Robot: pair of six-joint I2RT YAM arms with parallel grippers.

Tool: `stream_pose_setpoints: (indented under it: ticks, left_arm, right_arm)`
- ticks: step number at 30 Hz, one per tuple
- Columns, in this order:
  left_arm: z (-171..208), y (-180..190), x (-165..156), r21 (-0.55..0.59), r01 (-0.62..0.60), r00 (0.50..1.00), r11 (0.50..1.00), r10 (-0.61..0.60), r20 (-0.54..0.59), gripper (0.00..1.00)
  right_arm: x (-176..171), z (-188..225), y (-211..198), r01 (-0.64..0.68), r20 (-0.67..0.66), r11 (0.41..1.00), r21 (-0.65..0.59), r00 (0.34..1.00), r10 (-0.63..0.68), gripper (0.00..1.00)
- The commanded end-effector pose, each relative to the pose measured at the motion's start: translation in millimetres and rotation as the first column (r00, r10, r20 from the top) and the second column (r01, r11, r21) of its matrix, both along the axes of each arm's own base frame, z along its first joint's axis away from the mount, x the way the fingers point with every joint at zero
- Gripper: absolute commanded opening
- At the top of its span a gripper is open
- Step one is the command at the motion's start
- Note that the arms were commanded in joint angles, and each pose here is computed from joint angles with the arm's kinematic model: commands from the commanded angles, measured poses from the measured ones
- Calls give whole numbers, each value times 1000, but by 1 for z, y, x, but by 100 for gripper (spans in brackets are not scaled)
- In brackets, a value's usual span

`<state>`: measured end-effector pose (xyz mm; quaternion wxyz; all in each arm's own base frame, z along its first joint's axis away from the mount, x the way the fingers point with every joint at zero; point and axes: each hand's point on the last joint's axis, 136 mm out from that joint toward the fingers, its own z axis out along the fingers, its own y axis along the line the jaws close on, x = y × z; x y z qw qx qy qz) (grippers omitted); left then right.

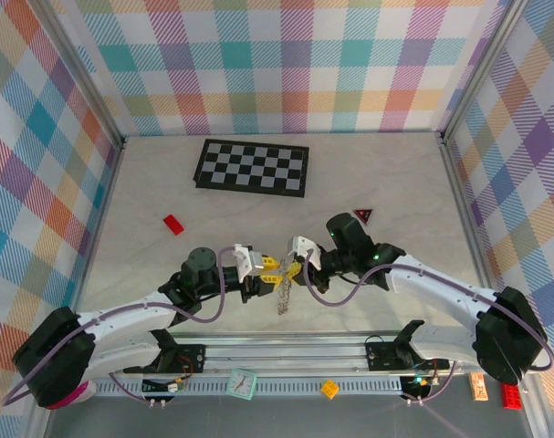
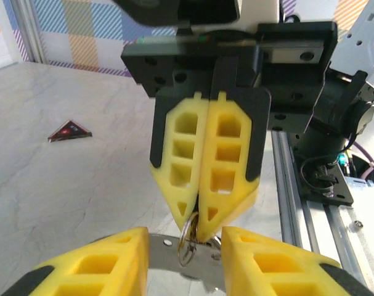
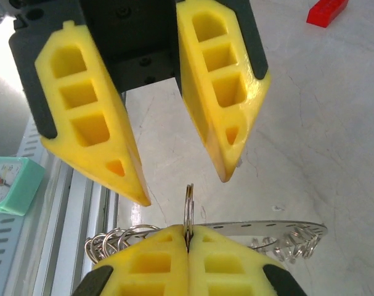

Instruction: Put the keys on the keyring

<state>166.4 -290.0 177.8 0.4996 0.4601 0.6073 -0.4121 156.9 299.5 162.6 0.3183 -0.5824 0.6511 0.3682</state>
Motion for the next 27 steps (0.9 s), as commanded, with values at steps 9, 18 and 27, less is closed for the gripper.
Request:
stream_pose_setpoints:
  ticks: [9,18,27]
  left_arm:
    - [-2,-4,-5,163,32,999,986,-39,37,33]
    - [3,-7,-7,173,55,997,983,-65,51,19]
    - [12,-11,-7,120,65,995,991,-74,71,4]
  right_arm:
    - [-13,7,-1,-112,79,974,-196,988,129,0]
    - [-19,15,5,-160,79,966,-204,981,179,0]
    - [-17,26,13,-135,95,984,-115,985,146,0]
